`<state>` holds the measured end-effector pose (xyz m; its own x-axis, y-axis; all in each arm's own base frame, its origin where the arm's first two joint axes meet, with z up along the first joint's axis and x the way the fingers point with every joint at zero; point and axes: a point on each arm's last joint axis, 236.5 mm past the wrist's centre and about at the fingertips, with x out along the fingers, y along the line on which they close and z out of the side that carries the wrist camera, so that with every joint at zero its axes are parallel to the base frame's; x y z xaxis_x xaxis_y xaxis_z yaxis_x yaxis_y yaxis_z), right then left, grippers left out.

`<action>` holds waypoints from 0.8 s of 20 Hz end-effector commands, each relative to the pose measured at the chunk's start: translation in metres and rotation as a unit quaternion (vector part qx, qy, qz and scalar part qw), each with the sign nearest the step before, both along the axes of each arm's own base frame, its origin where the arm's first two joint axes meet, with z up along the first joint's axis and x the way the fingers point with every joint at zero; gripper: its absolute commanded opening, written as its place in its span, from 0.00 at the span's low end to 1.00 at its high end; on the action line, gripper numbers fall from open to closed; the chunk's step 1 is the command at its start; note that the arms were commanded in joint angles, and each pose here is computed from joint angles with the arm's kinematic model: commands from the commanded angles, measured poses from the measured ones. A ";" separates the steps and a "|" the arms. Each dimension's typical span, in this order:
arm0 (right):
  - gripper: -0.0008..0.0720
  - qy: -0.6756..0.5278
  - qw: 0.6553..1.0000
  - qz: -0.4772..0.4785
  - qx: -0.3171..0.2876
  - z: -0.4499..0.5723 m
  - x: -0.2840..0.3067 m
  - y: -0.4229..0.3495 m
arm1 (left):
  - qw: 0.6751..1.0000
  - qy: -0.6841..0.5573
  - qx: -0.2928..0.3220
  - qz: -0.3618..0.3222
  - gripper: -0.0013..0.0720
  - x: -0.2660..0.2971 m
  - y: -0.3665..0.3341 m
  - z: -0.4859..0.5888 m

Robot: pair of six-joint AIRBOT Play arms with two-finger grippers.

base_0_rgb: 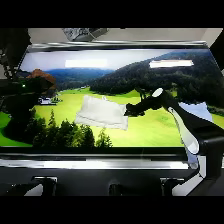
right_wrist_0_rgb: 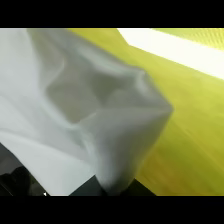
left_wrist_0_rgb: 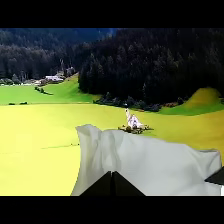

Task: Fold the shirts.

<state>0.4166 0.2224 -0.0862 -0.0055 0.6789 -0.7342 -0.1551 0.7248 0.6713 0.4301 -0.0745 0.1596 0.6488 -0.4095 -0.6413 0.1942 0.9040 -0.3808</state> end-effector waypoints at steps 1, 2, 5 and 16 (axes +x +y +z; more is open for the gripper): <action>0.07 -0.063 0.995 0.070 0.028 0.033 0.001 0.011 | 1.000 -0.003 0.004 -0.004 0.06 0.000 0.000 0.000; 0.07 -0.092 0.992 0.087 0.012 0.054 0.005 0.002 | 1.000 -0.003 0.006 -0.006 0.06 0.000 0.000 -0.001; 0.07 -0.178 0.981 0.038 -0.071 0.131 0.035 -0.071 | 1.000 -0.002 0.006 -0.006 0.06 -0.001 0.000 -0.002; 0.07 -0.185 0.920 -0.280 -0.203 0.246 -0.034 -0.364 | 1.000 -0.001 0.006 -0.007 0.06 -0.001 0.000 -0.002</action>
<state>0.4109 -0.0832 0.1489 0.5302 0.2723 -0.8030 -0.0116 0.9493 0.3142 0.4295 -0.0746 0.1577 0.6456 -0.4100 -0.6443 0.2063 0.9059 -0.3698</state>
